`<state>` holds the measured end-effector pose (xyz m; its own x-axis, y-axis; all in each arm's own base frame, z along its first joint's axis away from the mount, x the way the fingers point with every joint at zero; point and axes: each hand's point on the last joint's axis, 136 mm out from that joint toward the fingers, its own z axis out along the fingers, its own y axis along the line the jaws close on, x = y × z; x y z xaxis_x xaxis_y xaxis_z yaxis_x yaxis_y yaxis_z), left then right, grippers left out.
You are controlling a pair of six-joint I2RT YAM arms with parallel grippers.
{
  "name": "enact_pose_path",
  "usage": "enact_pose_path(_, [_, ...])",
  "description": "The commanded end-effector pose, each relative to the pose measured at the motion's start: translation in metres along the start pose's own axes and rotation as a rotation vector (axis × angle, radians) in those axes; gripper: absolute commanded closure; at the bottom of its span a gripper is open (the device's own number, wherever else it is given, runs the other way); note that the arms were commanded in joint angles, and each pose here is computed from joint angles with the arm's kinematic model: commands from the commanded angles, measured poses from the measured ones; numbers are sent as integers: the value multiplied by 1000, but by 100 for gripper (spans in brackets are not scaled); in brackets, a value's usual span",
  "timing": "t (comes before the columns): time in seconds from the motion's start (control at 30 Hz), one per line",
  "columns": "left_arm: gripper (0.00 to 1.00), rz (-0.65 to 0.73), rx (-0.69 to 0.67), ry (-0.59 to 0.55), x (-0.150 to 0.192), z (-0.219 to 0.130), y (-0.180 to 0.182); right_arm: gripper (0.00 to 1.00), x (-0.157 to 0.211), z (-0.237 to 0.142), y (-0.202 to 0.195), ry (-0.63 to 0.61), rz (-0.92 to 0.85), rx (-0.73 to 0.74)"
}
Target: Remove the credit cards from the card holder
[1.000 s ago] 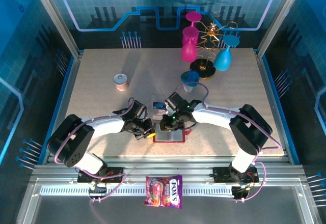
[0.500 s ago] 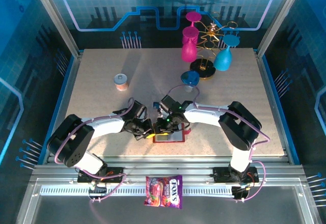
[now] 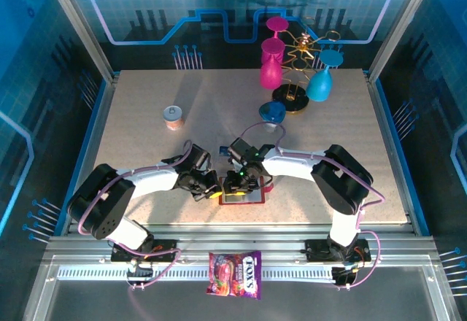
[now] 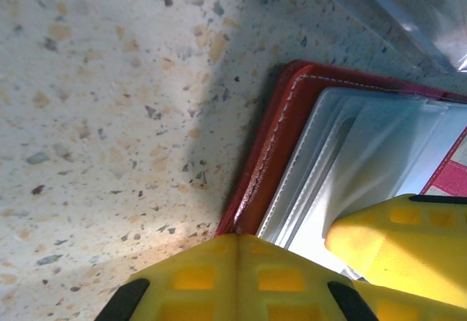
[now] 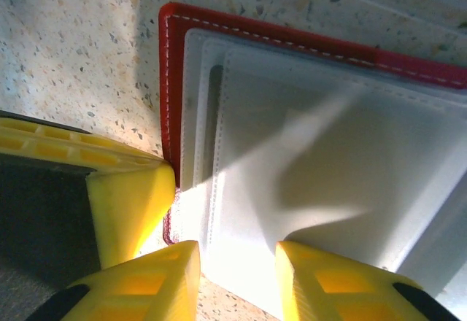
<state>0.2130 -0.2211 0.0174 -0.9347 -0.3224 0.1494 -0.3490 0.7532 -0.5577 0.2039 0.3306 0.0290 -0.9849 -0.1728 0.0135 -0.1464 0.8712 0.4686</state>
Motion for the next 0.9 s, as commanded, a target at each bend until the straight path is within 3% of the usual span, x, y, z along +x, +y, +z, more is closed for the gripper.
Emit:
enact_pose_path(0.0, [95, 8, -48, 14, 4, 3, 10, 64, 4, -9, -5, -12, -8, 48])
enact_pose_path(0.87, [95, 18, -72, 12, -1, 2, 7, 66, 1, -20, -21, -49, 44, -42])
